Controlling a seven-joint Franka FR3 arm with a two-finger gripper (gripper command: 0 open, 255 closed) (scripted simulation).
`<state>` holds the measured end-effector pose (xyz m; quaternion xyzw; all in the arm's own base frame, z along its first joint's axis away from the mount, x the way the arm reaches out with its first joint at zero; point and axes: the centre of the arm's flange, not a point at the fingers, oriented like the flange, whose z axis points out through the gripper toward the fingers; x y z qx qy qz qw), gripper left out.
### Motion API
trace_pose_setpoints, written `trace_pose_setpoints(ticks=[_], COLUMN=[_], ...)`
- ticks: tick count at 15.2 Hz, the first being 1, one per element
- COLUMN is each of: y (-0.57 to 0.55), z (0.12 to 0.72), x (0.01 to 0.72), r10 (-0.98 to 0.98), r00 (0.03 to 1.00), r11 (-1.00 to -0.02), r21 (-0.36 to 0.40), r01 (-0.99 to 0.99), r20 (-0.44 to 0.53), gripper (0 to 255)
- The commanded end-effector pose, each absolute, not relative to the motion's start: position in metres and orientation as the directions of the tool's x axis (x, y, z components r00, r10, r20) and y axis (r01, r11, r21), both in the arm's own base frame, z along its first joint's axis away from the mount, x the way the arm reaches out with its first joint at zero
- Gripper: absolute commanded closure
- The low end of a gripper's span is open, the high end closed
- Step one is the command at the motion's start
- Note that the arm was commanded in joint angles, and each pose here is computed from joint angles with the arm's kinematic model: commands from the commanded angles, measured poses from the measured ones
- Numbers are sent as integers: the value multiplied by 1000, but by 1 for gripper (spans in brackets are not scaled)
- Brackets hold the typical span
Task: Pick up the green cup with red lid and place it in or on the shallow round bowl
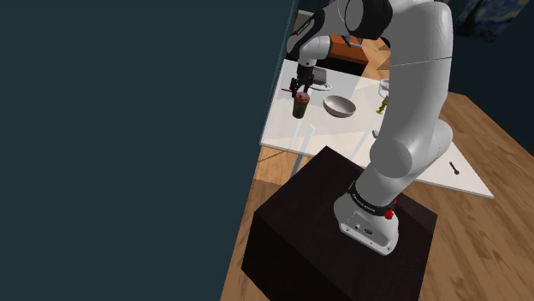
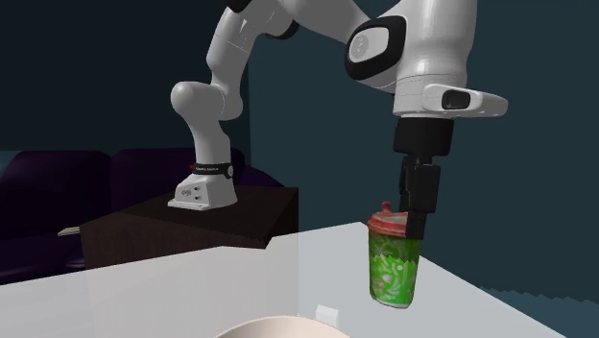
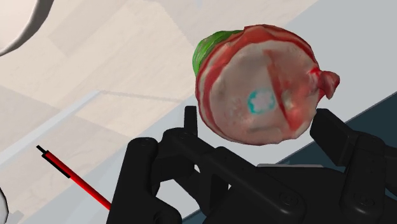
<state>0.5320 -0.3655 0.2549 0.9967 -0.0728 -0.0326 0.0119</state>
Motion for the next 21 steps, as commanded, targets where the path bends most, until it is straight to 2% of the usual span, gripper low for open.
trace_pose_setpoints(ticks=[1,9,21], y=[-365,-365,-365], z=[255,255,318], x=[532,532,532], r10=[-146,-146,-146], r00=[987,987,987], r11=[-989,-989,-989], r21=[28,28,28], r01=[-144,-144,-144], r20=[-64,-64,-64], gripper=[255,255,255])
